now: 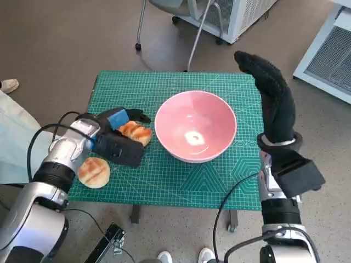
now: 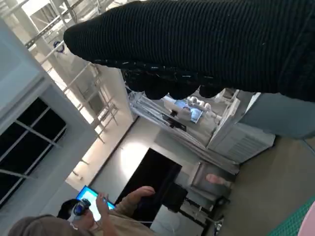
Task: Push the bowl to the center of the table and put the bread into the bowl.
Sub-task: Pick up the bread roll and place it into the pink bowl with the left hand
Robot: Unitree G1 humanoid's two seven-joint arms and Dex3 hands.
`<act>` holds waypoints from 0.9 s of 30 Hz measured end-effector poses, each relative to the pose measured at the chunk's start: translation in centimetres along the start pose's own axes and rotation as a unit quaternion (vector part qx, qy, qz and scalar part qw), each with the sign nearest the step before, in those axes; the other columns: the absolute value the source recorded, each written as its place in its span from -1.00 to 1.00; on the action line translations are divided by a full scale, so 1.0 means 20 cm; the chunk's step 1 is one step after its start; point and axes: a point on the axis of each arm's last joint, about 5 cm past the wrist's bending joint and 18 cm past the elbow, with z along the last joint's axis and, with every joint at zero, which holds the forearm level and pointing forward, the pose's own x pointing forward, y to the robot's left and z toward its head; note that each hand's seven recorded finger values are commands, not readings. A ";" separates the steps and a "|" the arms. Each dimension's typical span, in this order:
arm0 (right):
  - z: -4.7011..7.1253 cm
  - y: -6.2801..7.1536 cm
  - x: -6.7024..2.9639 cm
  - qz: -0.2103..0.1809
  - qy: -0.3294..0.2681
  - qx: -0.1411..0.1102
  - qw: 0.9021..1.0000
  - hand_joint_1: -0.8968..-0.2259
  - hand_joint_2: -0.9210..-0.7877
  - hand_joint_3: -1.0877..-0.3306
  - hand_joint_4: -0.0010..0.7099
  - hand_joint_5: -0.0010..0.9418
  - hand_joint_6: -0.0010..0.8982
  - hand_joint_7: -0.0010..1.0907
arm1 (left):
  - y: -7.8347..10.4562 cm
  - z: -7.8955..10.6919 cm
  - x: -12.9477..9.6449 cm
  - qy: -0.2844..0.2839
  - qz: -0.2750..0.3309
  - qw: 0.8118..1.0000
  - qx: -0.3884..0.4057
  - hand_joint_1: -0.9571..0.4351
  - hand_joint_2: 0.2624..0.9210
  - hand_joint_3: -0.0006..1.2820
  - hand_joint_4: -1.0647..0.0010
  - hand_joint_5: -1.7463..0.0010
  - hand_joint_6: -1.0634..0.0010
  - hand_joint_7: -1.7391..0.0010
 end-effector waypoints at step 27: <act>0.00 0.02 -0.006 -0.013 0.005 0.015 1.000 0.04 -1.00 -0.03 0.23 -0.95 -0.81 0.53 | 0.42 -0.17 -0.24 0.020 0.179 0.981 -0.074 0.38 0.99 -0.86 -0.21 -0.41 -0.17 -0.33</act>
